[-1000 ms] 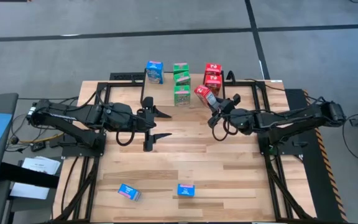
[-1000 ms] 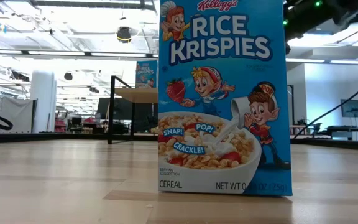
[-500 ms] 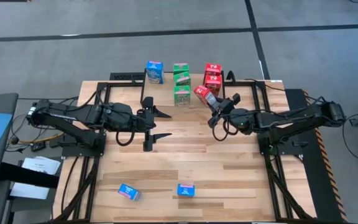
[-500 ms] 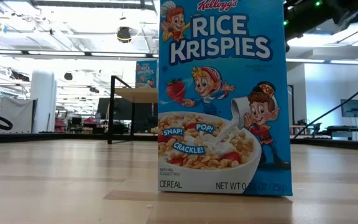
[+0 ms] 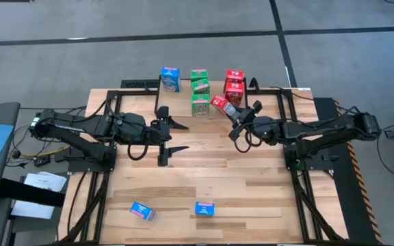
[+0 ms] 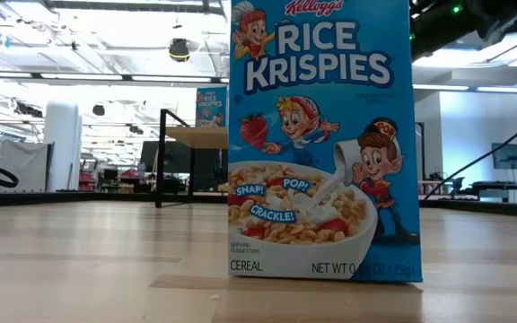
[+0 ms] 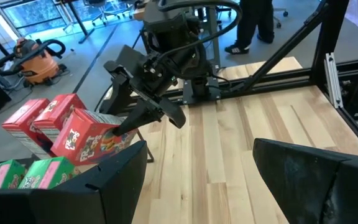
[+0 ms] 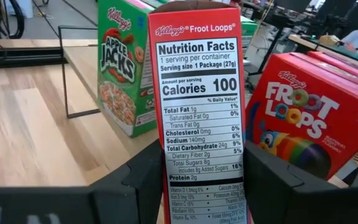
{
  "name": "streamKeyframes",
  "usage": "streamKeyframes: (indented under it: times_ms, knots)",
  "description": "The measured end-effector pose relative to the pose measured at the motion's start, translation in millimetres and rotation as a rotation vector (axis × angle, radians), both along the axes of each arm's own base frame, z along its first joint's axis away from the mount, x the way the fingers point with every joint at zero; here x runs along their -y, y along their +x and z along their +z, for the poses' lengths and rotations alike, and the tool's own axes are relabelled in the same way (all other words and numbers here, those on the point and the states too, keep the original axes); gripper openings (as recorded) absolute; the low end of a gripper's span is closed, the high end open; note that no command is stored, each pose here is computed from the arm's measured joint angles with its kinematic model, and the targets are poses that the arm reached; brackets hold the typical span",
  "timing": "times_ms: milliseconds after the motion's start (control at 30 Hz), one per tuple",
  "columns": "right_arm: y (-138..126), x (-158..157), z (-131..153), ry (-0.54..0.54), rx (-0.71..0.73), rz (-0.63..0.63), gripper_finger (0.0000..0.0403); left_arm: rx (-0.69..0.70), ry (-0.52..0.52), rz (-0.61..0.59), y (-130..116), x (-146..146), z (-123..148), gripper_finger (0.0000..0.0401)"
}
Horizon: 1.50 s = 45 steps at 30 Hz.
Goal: Stack cereal on shelf
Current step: Put the red cereal box on the shelf aligned with the red cereal boxes
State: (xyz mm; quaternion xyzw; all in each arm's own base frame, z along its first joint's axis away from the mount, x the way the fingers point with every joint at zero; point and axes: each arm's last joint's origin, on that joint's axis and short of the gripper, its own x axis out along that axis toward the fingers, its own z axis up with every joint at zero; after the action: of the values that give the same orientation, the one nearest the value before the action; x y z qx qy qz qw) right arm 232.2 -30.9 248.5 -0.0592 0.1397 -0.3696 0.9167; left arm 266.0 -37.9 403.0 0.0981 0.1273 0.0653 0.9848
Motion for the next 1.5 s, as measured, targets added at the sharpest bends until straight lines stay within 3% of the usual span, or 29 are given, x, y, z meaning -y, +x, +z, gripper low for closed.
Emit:
streamKeyframes:
  times_ms: [367, 700, 1500]
  knots:
    - [-1, 8, -1, 0.004, -0.013, -0.028, 0.0207, 0.0, 0.0, 0.0, 0, 0, 0, 0.0283]
    - [-3, 8, -7, 0.009, -0.075, -0.028, 0.0253, 0.0, 0.0, 0.0, 0, 0, 0, 0.0283]
    - [-12, 7, -6, 0.038, -0.108, -0.069, 0.0256, 0.001, 0.0, 0.0, 0, 0, 0, 0.0283]
